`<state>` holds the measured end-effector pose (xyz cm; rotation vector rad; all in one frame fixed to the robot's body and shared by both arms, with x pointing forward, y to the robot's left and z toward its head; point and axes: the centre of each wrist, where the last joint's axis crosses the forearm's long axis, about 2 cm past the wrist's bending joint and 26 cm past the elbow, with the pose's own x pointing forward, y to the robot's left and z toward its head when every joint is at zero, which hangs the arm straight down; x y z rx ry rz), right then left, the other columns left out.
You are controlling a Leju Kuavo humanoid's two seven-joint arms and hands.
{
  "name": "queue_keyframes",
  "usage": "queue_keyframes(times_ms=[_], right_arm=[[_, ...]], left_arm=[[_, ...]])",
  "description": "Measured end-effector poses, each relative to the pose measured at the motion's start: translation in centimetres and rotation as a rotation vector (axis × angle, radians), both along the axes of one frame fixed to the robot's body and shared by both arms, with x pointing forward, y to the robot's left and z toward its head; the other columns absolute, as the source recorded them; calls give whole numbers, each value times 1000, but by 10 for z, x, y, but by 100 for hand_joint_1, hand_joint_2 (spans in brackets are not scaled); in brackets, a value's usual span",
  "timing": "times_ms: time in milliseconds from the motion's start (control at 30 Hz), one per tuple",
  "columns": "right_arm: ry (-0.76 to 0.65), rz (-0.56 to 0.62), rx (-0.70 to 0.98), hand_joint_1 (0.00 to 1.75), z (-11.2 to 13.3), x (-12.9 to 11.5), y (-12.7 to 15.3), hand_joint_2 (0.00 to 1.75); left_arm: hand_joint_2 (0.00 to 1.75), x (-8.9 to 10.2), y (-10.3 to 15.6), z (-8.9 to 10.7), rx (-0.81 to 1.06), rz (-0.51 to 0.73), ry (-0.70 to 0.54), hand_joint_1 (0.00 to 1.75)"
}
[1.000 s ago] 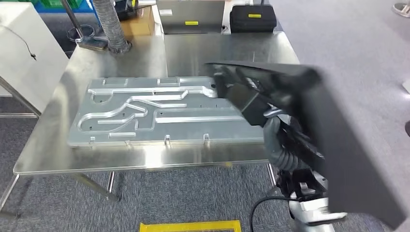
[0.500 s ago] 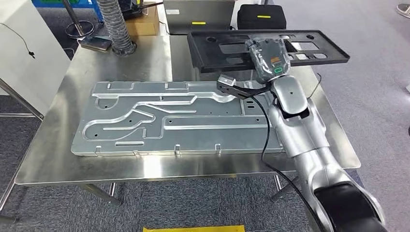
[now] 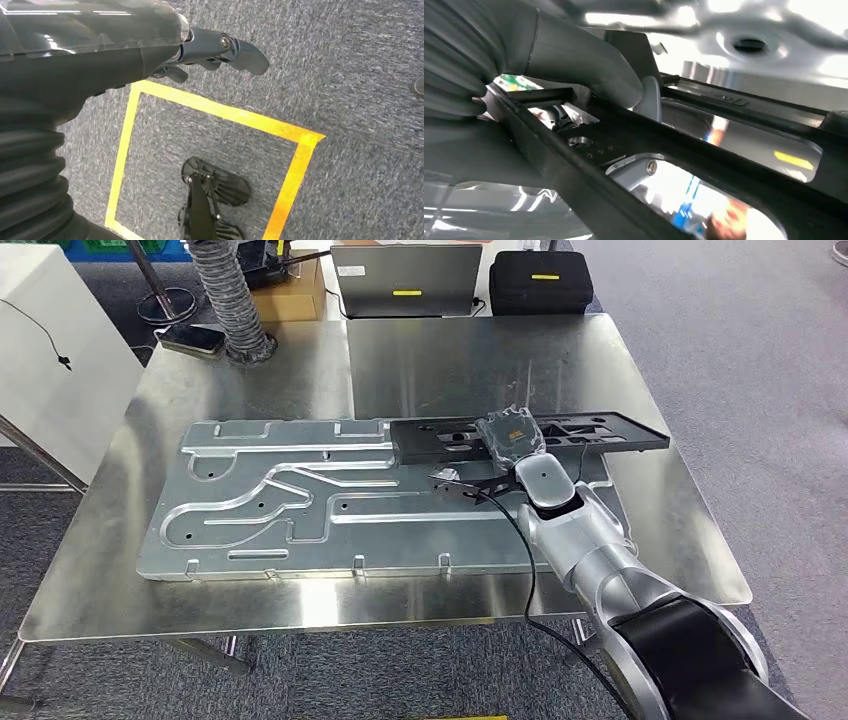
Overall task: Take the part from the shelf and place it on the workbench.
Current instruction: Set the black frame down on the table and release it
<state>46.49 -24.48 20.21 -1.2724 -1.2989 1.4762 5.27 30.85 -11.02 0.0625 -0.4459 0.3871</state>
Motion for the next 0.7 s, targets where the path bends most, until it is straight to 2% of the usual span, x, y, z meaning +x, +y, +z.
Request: queue_keyframes(times_ms=[267,400,500,633,700], right_arm=[[65,-3,38,175,-15,-10,35,175],[69,6,50,0,-18,-12,41,0],[73,21,55,0,-21,-14,44,0],[81,56,62,0,-24,-16,48,0],[91,82,68,0,-27,-19,52,0]], left_arm=[[175,-1,3,0,24,-12,-36,0],[175,0,3,0,36,-28,-61,0],[175,1,3,0,45,-40,-61,0],[0,2,3,0,57,-54,-59,0],[0,2,4,0,63,-60,-57,0]])
